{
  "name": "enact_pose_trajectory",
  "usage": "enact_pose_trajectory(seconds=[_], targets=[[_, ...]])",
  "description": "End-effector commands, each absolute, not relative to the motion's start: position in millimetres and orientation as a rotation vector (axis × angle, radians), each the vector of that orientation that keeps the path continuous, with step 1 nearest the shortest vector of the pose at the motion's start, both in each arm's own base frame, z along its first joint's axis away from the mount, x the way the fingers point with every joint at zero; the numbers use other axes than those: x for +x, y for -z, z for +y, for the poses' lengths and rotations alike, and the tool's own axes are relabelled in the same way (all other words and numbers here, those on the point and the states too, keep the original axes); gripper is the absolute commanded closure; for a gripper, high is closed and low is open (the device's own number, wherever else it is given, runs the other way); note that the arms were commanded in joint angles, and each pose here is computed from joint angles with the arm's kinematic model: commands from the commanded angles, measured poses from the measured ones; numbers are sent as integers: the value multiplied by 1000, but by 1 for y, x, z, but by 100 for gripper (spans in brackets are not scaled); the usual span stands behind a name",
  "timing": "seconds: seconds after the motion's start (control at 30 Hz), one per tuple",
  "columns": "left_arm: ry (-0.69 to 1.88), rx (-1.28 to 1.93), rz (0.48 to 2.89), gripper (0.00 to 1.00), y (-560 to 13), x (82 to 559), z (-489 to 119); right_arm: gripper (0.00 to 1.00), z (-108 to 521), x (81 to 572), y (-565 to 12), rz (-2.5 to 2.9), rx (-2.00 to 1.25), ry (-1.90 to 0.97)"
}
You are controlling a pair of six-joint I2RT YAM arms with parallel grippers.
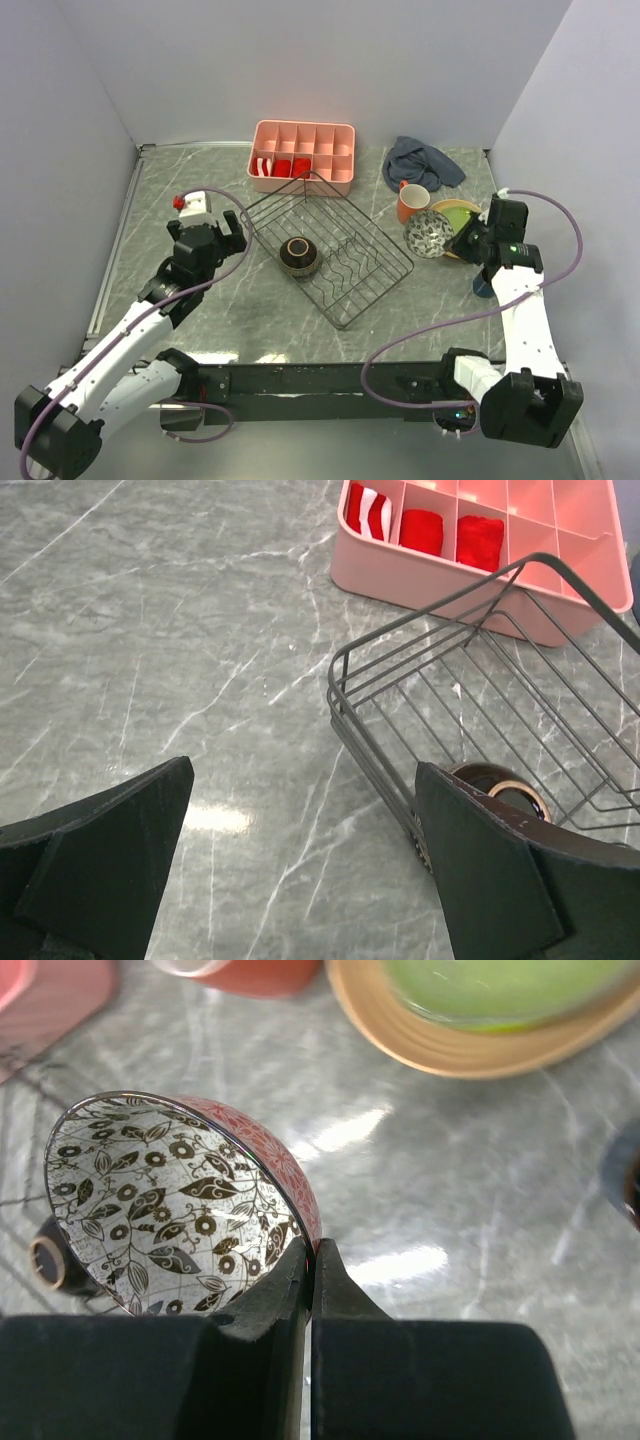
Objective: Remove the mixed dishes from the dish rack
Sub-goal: Place the bowl at the center of the board.
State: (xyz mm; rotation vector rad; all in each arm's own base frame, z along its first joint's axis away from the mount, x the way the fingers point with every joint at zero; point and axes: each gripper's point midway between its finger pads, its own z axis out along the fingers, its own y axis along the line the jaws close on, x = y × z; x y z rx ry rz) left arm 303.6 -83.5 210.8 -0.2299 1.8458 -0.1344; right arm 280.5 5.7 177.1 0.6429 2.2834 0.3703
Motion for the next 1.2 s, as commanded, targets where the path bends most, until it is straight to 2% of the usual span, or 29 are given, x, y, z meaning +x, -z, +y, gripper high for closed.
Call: enact_pose_trajectory(seconds=[0.0, 0.4, 0.83, 1.03, 1.17], targets=[[130, -227, 1776, 1, -226, 316, -86, 100, -9, 281, -166, 2266, 758, -359], [149, -213, 1742, 1, -237, 314, -86, 100, -38, 270, -101, 2318, 1008, -279], [169, -204, 1732, 1, -240, 312, -88, 99, -54, 261, -65, 2237, 1226, -225], [175, -198, 1735, 1, -239, 312, -89, 89, -59, 256, -53, 2241, 1265, -190], [177, -196, 1737, 1, -238, 312, -90, 73, -60, 253, -50, 2236, 1269, -177]])
